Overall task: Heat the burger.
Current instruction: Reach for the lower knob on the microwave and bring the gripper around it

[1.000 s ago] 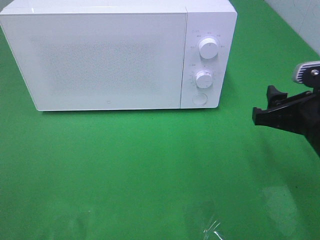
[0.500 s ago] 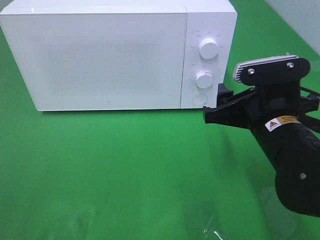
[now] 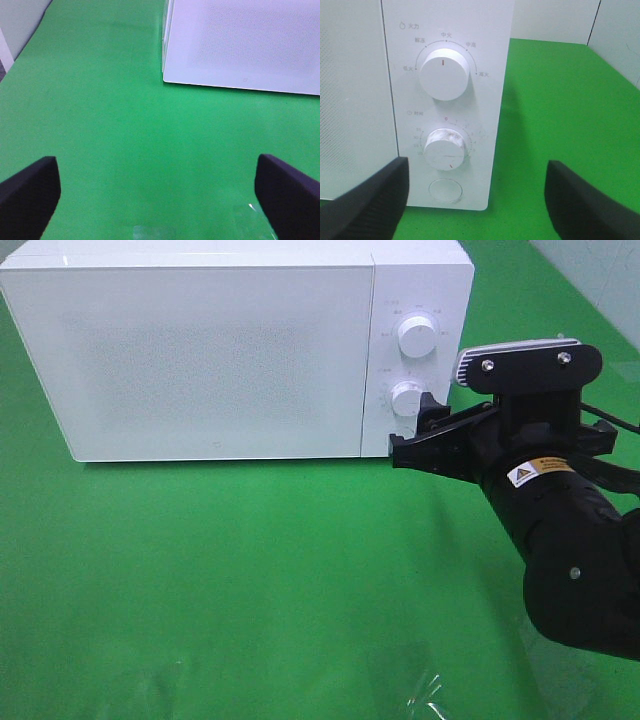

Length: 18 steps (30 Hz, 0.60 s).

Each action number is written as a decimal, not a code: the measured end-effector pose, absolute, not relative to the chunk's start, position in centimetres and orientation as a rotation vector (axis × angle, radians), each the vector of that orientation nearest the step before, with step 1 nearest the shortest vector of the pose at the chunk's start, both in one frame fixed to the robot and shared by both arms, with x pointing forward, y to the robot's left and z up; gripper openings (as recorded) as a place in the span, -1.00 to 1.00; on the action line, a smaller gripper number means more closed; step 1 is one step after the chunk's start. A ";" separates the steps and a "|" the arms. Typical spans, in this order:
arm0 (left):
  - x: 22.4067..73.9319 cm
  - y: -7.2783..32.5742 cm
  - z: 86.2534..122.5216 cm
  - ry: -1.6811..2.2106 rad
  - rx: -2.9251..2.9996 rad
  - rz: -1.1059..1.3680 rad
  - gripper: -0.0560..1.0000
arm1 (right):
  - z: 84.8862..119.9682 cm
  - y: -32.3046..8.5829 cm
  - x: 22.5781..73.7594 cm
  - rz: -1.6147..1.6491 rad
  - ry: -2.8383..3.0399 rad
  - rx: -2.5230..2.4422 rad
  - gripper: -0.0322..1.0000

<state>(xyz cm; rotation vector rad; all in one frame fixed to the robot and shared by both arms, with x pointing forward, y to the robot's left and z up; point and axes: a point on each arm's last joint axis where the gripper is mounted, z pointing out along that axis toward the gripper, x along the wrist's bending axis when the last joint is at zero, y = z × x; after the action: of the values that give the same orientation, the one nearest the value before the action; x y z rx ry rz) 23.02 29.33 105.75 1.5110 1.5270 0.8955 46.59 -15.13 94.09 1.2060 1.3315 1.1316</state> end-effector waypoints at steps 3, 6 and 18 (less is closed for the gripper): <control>23.0 29.3 105.8 1.527 1.511 0.895 0.95 | 93.7 -15.1 46.7 1.122 1.341 1.204 0.52; 23.0 29.3 105.8 1.527 1.511 0.895 0.95 | 93.2 -15.0 46.7 1.108 1.351 1.201 0.52; 23.0 29.3 105.8 1.527 1.511 0.895 0.95 | 91.4 -12.8 48.8 1.130 1.376 1.198 0.52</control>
<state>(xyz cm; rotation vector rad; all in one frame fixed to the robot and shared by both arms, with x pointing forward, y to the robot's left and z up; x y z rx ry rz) 23.02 29.33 105.75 1.5110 1.5270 0.8955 48.84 -12.84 91.36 1.1985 1.3758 1.1302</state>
